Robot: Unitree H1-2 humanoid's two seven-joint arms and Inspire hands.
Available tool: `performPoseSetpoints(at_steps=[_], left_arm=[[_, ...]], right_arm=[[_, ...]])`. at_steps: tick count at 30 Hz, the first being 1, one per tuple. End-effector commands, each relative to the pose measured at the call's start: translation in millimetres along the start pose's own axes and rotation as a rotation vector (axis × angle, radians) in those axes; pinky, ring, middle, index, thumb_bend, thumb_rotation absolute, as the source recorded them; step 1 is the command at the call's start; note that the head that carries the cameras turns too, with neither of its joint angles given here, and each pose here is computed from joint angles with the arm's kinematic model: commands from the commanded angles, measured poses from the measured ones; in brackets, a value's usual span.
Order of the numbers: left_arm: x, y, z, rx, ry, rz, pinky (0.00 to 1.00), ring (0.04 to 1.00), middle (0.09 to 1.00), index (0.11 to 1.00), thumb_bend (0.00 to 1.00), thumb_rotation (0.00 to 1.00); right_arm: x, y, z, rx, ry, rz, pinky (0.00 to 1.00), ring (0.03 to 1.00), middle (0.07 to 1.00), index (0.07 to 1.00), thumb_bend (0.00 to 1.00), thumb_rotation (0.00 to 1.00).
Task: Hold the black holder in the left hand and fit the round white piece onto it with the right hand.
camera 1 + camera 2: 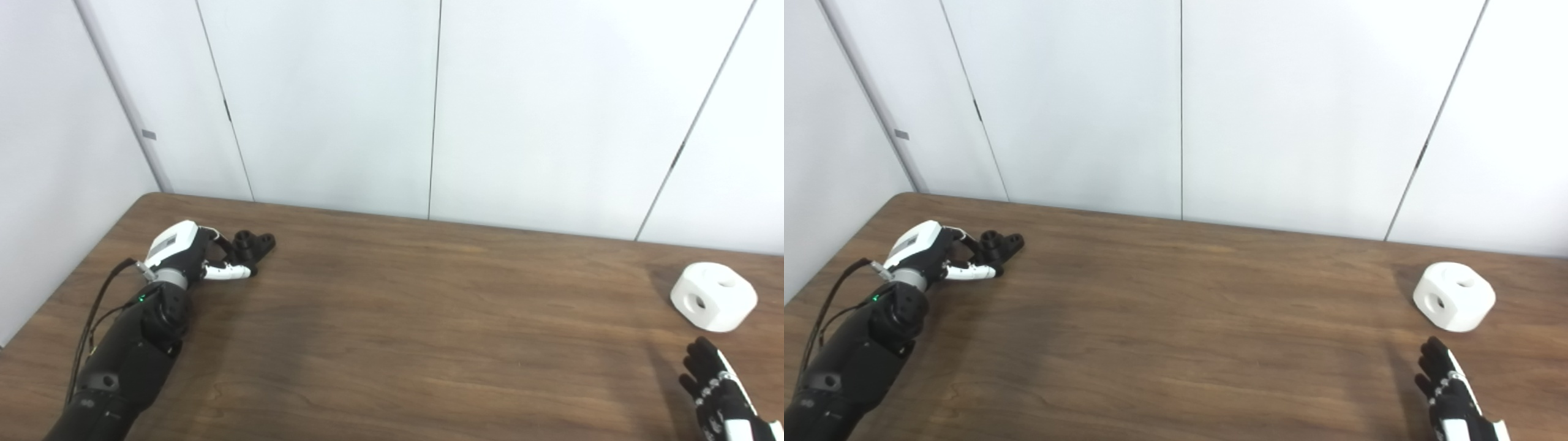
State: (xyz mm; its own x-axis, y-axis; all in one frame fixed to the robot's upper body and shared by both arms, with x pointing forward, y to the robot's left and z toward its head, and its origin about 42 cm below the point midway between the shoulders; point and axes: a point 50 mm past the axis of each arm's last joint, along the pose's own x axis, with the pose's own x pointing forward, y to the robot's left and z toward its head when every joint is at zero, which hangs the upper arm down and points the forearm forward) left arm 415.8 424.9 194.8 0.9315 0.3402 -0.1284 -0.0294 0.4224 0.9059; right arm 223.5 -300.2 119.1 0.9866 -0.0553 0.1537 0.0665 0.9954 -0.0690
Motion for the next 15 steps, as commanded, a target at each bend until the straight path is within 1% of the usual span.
performPoseSetpoints(at_steps=[1, 5, 8, 12, 15], left_arm=[[10.1, 32.6, 6.0, 0.031, -0.017, 0.079, 0.88, 0.931, 0.876, 0.616, 0.78, 0.34], [9.9, 32.8, 6.9, 0.031, -0.020, 0.074, 0.88, 0.929, 0.872, 0.623, 0.78, 0.34], [10.0, 33.5, 7.3, 0.038, -0.020, 0.066, 0.90, 0.936, 0.873, 0.635, 0.77, 0.35], [12.1, 33.7, 7.9, 0.041, -0.019, 0.056, 0.92, 0.943, 0.875, 0.654, 0.77, 0.35], [12.5, 33.0, 10.5, 0.043, -0.025, 0.052, 0.88, 0.923, 0.864, 0.651, 0.78, 0.36]], right_arm=[[-12.1, 6.0, -8.2, 0.031, 0.027, -0.010, 0.95, 0.957, 0.948, 0.937, 0.63, 0.91], [-12.2, 6.7, -7.3, 0.029, 0.024, -0.014, 0.95, 0.955, 0.944, 0.935, 0.63, 0.91], [-12.5, 7.0, -6.7, 0.025, 0.027, -0.017, 0.95, 0.950, 0.940, 0.934, 0.64, 0.91], [-13.0, 7.5, -5.8, 0.030, 0.026, -0.015, 0.95, 0.949, 0.942, 0.937, 0.63, 0.92], [-12.8, 7.4, -5.4, 0.027, 0.023, -0.015, 0.95, 0.948, 0.942, 0.940, 0.62, 0.92]])
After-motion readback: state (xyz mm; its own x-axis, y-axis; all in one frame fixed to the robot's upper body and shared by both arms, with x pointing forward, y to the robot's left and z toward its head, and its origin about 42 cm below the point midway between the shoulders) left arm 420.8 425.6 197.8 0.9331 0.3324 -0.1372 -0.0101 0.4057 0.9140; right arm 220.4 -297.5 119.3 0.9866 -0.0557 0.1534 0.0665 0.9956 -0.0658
